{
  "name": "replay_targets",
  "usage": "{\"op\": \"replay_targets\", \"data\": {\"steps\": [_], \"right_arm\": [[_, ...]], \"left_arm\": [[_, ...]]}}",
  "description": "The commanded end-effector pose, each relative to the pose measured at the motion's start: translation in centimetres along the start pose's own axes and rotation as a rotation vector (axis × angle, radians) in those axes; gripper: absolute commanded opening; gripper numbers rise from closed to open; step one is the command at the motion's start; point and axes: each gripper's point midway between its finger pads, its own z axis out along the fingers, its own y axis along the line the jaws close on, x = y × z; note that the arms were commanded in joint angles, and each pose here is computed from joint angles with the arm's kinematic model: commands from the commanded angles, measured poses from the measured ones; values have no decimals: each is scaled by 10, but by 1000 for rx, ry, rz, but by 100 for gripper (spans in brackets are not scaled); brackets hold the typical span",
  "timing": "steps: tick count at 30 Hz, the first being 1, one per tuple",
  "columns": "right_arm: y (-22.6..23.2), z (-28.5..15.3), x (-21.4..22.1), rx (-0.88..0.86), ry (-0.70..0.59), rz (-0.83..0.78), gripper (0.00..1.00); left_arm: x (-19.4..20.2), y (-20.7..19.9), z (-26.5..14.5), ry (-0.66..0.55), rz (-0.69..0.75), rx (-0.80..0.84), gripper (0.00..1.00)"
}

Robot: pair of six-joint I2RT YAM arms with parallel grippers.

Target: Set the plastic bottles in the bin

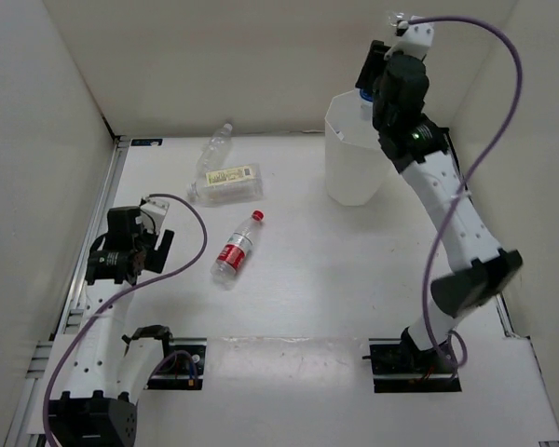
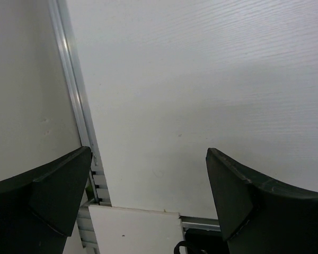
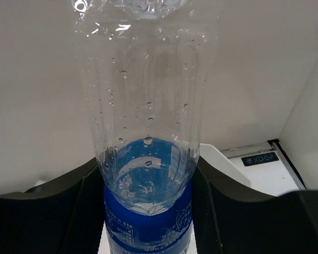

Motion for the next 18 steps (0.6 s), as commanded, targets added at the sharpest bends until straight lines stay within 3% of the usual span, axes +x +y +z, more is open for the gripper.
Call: {"op": "replay_targets", "data": {"steps": [1,5,6,7,8,10,18], "right_arm": [[1,48,33,21,50,-59,16],[-16,83,86,145,162,-168,22],[-26,84,91,182,171,-178,30],[-29,86,104,200,192,-195,41],[-36,87,122,200,235,-209,78],[-38,86,125,157,256,-163,99],[-35,76,115,103,258,-132,100]], "left_arm": [[-26,-11,0,-79,95,120,100],[-43,-22,19,-7,135,238,100],[-49,-29,21,1,144,268,100],[-62,-28,21,-8,144,263,100],[-63,-33,31,27,166,280,100],[-75,-49,34,25,203,318,100],[-90,-111,68,87,249,536,100]]}}
